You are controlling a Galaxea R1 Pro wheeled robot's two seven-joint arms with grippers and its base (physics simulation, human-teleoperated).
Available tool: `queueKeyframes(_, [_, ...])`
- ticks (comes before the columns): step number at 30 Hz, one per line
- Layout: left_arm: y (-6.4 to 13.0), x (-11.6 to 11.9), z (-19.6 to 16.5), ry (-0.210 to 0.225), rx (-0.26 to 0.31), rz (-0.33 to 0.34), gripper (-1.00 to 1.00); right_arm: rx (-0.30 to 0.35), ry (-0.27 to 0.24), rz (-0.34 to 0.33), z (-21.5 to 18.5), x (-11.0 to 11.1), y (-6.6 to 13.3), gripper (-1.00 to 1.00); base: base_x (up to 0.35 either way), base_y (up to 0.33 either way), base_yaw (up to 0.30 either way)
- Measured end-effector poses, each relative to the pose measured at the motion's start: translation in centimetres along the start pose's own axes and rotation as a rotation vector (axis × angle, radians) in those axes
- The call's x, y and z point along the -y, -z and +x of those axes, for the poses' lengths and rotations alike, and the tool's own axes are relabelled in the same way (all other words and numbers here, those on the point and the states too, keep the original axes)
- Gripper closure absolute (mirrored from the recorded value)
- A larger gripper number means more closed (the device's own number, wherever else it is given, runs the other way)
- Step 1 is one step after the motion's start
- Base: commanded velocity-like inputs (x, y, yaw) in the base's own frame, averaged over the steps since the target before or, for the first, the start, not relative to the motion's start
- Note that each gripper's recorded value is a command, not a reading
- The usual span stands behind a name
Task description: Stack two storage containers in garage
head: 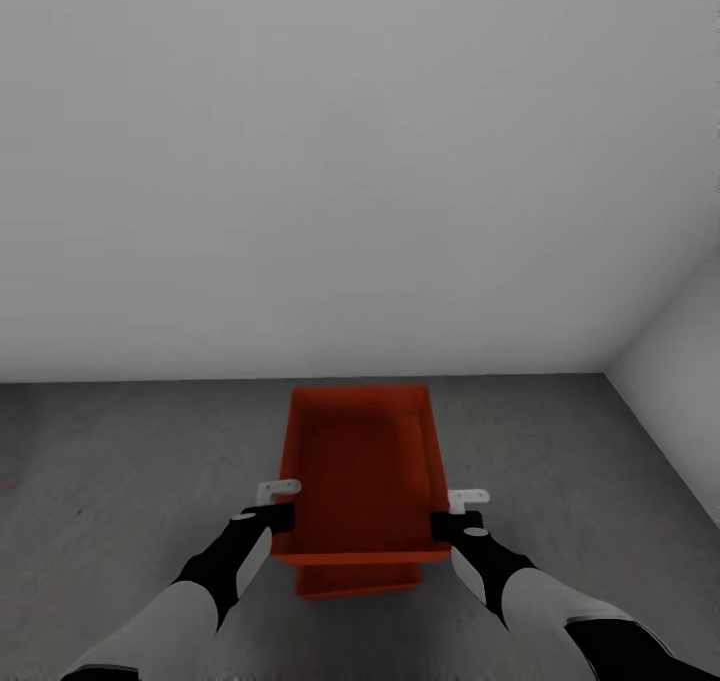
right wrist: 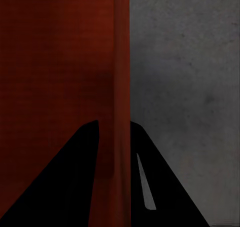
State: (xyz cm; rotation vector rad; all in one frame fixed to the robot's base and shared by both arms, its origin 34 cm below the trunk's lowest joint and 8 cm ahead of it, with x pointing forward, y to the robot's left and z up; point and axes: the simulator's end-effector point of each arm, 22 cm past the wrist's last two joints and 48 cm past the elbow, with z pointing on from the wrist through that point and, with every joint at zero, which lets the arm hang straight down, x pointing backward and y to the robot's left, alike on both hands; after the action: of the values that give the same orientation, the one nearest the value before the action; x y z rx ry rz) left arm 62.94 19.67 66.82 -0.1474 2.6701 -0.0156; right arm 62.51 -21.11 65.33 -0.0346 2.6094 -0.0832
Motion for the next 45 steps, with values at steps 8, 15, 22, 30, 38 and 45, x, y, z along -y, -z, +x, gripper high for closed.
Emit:
queueKeyframes(8, [0.03,-0.03,0.07,0.002,-0.001,0.000,1.00,-0.001,0.002,0.000,0.00,-0.02,0.04,1.00,-0.119,0.000,0.002])
queueKeyframes(15, [0.03,-0.04,0.09,0.003,-0.002,0.000,1.00,-0.002,0.003,0.000,0.00,-0.03,0.04,1.00,-0.001,0.000,0.243])
queueKeyframes(22, [0.03,-0.03,0.05,0.002,-0.001,0.000,1.00,-0.001,0.002,0.000,0.00,-0.02,0.04,1.00,0.000,0.000,0.168])
queueKeyframes(30, [0.04,-0.02,0.02,0.000,0.000,0.000,1.00,0.000,0.001,0.000,0.00,-0.02,0.04,1.00,0.000,0.000,0.008])
queueKeyframes(38, [0.04,-0.02,-0.02,-0.001,0.001,0.000,1.00,0.001,0.000,0.000,-0.01,-0.02,0.04,1.00,0.000,0.000,0.000])
queueKeyframes(45, [0.04,-0.02,-0.04,-0.001,0.001,0.000,1.00,0.001,-0.001,0.000,-0.01,-0.02,0.04,1.00,0.000,0.000,0.000])
